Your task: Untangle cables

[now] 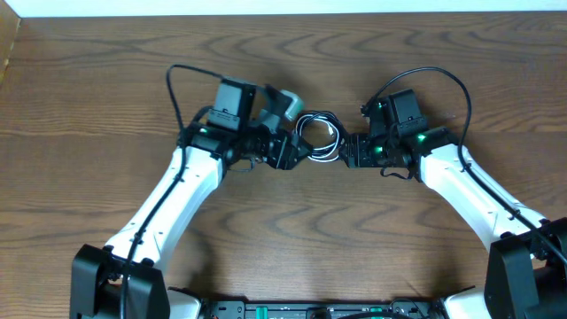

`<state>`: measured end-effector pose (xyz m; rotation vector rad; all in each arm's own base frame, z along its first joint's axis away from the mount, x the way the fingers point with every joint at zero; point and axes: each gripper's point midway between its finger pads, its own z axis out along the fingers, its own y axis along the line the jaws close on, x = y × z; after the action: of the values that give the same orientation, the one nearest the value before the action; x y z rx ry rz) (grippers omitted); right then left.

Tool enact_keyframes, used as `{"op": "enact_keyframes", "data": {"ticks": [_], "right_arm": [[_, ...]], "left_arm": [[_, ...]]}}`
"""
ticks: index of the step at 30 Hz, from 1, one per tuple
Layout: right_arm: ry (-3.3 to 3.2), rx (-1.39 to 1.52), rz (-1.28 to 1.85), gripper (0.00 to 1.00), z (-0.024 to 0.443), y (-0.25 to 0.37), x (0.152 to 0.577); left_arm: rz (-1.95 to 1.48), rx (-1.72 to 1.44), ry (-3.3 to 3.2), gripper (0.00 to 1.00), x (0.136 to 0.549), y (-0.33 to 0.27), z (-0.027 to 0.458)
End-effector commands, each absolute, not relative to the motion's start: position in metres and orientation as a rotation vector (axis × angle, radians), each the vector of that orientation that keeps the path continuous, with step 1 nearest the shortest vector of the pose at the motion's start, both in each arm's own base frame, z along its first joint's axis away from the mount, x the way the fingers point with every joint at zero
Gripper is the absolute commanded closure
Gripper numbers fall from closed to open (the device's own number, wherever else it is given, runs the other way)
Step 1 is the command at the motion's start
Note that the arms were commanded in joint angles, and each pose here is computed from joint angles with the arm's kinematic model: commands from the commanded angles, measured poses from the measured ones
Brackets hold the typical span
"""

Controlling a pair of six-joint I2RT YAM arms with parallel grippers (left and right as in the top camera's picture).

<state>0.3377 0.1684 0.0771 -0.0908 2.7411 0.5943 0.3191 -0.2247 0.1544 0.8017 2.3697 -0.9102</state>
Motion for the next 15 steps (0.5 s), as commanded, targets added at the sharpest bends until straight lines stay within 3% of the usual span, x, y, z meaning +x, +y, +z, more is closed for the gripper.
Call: {"op": "enact_keyframes", "data": {"ticks": [1,5,10,15], "right_arm": [[2.757,-0.033,0.573,0.34,0.075,0.156,0.338],[2.766,0.022,0.560,0.33,0.073,0.142,0.341],[2.757,0.051,0.577,0.31,0.074,0.128,0.346],[2.760,0.079,0.577,0.29,0.074,0.117,0.347]], "left_arm": [[-0.798,1.032,2.263,0.37,0.322,-0.227,0.146],[-0.783,1.119,2.257,0.36,0.324,-0.230,0.124],[-0.798,1.139,2.219,0.23,0.343,-0.242,0.098],[-0.796,1.160,2.159,0.19,0.358,-0.257,0.082]]}}
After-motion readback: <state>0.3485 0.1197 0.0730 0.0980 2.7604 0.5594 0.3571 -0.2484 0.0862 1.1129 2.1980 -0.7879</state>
